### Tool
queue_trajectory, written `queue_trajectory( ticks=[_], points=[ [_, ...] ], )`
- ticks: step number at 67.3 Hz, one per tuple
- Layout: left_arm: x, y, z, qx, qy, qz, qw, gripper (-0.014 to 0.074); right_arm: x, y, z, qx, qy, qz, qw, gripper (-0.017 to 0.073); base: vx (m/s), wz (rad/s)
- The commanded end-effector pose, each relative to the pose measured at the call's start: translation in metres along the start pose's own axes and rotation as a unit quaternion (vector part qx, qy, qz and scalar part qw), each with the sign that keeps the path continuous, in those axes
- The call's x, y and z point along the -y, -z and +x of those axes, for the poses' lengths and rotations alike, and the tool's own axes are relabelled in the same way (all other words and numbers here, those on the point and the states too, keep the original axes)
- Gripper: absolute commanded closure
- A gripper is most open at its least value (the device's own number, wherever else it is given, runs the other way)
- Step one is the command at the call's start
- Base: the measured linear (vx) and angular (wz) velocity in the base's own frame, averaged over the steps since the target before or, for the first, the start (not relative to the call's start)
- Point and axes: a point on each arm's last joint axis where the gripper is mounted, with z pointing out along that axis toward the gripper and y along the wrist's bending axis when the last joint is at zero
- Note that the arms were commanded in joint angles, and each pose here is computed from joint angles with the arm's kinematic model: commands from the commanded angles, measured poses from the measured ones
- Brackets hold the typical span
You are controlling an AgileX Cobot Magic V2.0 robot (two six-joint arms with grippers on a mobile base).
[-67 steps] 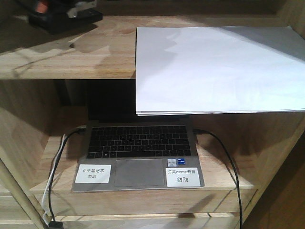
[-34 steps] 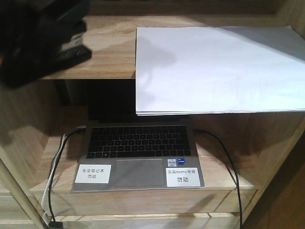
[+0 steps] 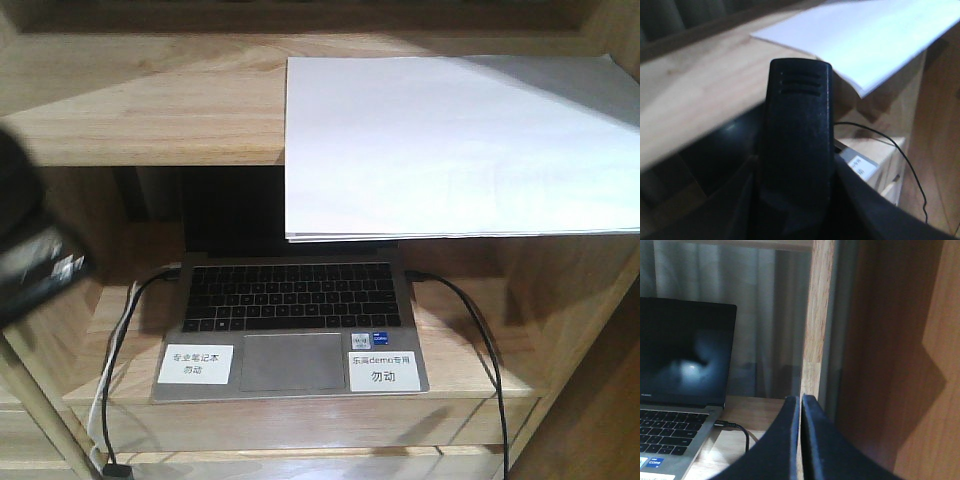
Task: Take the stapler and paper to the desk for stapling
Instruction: 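Lift the stapler off the shelf and pull it toward the robot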
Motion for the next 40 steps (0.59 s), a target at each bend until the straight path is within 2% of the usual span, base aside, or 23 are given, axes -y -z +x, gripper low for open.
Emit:
queue_trajectory(
  ticks=[1,21,40],
  points=[
    [0.003,0.013,0.003,0.074,0.011,-0.012,0.997,0.0600,0.001,0.001,-0.005,0.036,0.007,0.006,0.999,0.0569,0.00,0.00],
    [0.015,0.021,0.064,0.075,0.020,-0.009,0.997,0.0600,0.001,0.001,-0.005,0.036,0.007,0.006,0.999,0.0569,0.00,0.00],
    [0.017,0.024,0.072,0.077,0.018,-0.009,0.997,0.0600,0.001,0.001,-0.005,0.036,0.007,0.006,0.999,0.0569,0.00,0.00]
  ],
)
